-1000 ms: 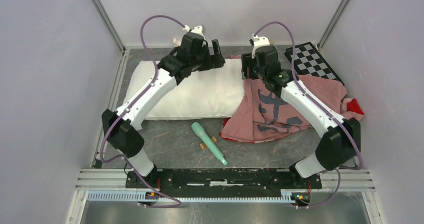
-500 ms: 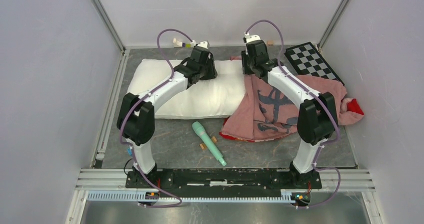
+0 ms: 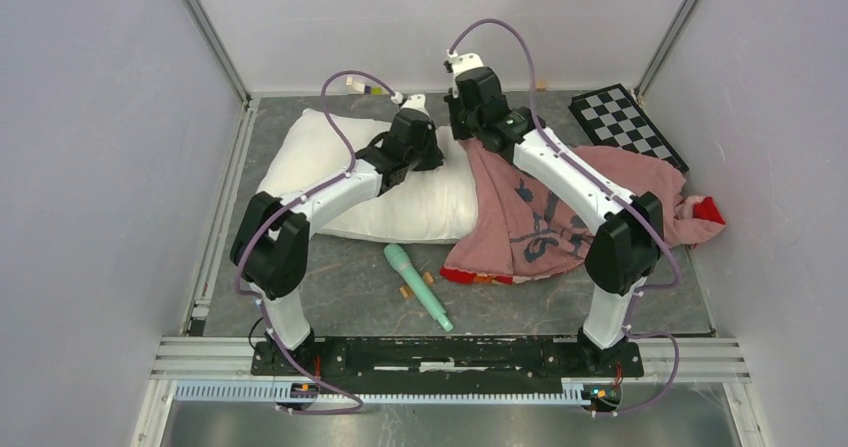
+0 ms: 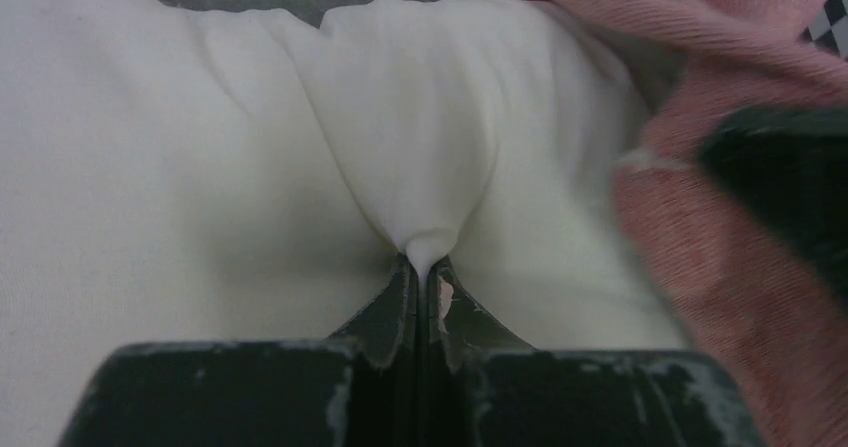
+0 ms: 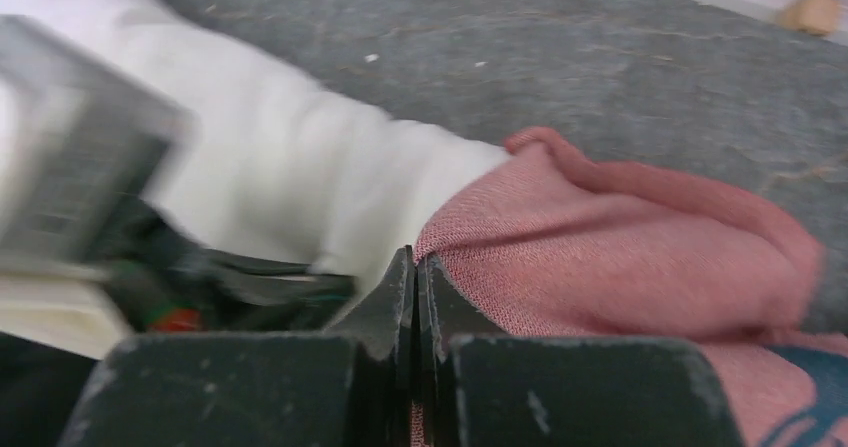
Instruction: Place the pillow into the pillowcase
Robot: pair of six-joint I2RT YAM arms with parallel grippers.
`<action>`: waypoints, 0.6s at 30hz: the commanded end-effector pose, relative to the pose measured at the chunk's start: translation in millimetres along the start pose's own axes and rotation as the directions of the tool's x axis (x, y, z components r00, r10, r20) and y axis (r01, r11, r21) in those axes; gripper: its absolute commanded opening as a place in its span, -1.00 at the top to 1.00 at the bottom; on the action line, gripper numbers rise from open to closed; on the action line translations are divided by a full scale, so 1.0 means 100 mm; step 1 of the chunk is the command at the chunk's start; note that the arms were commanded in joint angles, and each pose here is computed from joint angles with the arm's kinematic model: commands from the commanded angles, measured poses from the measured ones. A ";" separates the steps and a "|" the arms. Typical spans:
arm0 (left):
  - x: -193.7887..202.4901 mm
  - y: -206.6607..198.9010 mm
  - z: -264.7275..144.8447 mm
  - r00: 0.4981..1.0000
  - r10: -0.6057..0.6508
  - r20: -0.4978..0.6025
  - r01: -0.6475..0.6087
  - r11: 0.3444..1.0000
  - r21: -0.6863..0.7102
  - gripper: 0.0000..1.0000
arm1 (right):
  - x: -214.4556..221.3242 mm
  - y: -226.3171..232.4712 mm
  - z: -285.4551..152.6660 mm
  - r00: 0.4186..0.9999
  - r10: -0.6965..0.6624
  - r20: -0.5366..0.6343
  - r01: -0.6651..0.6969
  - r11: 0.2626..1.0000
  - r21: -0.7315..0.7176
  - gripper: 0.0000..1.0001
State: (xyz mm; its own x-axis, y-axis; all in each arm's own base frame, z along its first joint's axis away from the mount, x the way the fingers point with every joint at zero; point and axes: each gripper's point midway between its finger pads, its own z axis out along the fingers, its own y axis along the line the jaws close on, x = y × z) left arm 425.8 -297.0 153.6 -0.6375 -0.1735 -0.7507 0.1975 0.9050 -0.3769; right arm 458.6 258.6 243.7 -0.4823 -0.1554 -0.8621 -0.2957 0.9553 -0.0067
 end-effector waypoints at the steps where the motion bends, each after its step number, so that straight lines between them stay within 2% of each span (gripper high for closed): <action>1: 0.60 -0.47 -0.10 0.989 -0.019 -0.149 0.027 0.998 0.052 0.95 | -0.44 0.64 -0.32 0.989 0.080 0.121 -0.051 0.972 -0.230 1.00; 5: 0.36 -0.29 -0.04 0.977 -0.196 -0.089 0.191 0.980 -0.060 0.95 | -0.22 0.55 -0.27 0.992 0.095 0.086 -0.076 0.975 -0.208 1.00; 8: 0.10 -0.03 0.07 0.910 -0.414 -0.032 0.410 0.909 -0.075 0.95 | -0.09 0.41 -0.32 0.991 0.114 0.077 -0.097 0.976 -0.194 0.94; 9: 0.03 0.02 0.10 0.892 -0.451 -0.014 0.449 0.890 -0.074 0.95 | -0.07 0.40 -0.34 0.991 0.113 0.075 -0.097 0.976 -0.195 0.83; 12: -0.13 -0.02 0.20 0.879 -0.476 0.015 0.476 0.877 -0.072 0.95 | -0.07 0.39 -0.45 0.993 0.099 0.070 -0.083 0.974 -0.209 0.54; 16: -0.22 -0.22 0.24 0.898 -0.439 -0.016 0.439 0.899 -0.009 0.95 | 0.04 0.26 -0.69 0.995 0.080 0.065 -0.069 0.983 -0.168 -0.06; 18: -0.23 -0.25 0.16 0.918 -0.396 -0.019 0.397 0.918 -0.001 0.76 | 0.14 0.17 -0.84 0.994 0.079 0.070 -0.067 0.986 -0.150 -0.21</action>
State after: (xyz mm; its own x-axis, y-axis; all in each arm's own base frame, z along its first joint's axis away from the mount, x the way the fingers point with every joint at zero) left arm 454.6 -313.3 169.2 -0.6528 -0.5279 -0.5433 -0.0767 0.7596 -0.6459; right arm 405.0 267.9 240.1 -0.5113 -0.1007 -0.8535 -0.3750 0.9197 0.1161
